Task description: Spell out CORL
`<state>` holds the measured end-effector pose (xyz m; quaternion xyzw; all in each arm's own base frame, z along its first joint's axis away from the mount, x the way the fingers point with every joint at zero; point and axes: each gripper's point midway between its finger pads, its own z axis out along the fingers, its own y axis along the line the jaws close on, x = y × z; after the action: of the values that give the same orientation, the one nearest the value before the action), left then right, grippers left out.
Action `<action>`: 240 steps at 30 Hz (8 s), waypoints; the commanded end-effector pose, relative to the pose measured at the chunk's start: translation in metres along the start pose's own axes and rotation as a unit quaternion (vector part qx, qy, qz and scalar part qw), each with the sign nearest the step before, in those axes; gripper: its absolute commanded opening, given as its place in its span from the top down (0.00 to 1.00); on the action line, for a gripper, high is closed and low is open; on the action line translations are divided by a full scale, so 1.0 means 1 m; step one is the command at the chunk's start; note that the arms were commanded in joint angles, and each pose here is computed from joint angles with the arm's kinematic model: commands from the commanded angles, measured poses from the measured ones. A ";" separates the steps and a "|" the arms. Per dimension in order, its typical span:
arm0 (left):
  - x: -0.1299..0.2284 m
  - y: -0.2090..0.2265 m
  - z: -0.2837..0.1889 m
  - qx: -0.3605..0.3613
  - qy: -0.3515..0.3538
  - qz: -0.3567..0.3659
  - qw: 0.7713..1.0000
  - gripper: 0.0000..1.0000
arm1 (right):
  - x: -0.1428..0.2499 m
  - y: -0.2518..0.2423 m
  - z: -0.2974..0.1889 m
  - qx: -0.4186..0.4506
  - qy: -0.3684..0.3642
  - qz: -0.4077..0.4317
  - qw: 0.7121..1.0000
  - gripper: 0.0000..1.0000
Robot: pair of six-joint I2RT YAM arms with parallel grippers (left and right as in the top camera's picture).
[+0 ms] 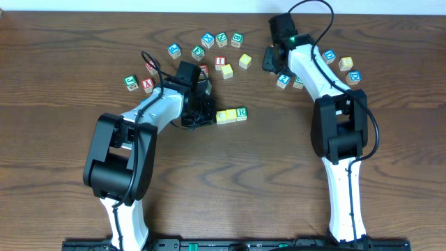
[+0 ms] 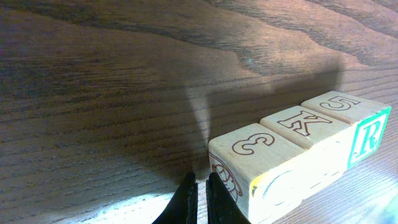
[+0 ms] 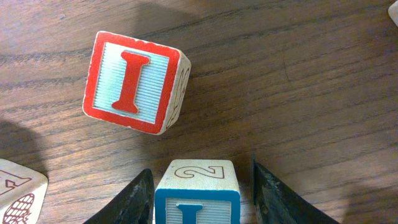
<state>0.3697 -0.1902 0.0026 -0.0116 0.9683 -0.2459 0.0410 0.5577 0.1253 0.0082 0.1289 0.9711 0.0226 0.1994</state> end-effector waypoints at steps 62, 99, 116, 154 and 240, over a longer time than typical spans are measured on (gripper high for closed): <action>0.007 0.004 0.007 0.000 0.014 0.004 1.000 0.93 | 0.006 -0.011 0.003 0.021 0.010 -0.009 1.000 0.66; 0.007 0.004 0.007 0.000 0.014 0.004 1.000 0.93 | 0.001 0.024 -0.112 -0.014 -0.017 -0.050 0.999 0.81; 0.007 0.004 0.007 0.000 0.014 0.004 1.000 0.93 | 0.080 0.020 -0.094 0.068 0.077 -0.118 0.988 0.84; 0.007 0.004 0.007 0.000 0.014 0.004 1.000 0.93 | 0.173 0.019 -0.055 0.040 0.188 -0.170 0.966 0.78; 0.006 0.003 0.007 0.000 0.013 0.005 1.000 0.92 | 0.172 0.009 -0.059 -0.032 0.186 -0.093 0.978 0.99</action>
<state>0.3702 -0.1904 0.0027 -0.0113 0.9682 -0.2463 0.0423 0.3890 0.1680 0.0008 0.0288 0.9981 0.0479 0.0249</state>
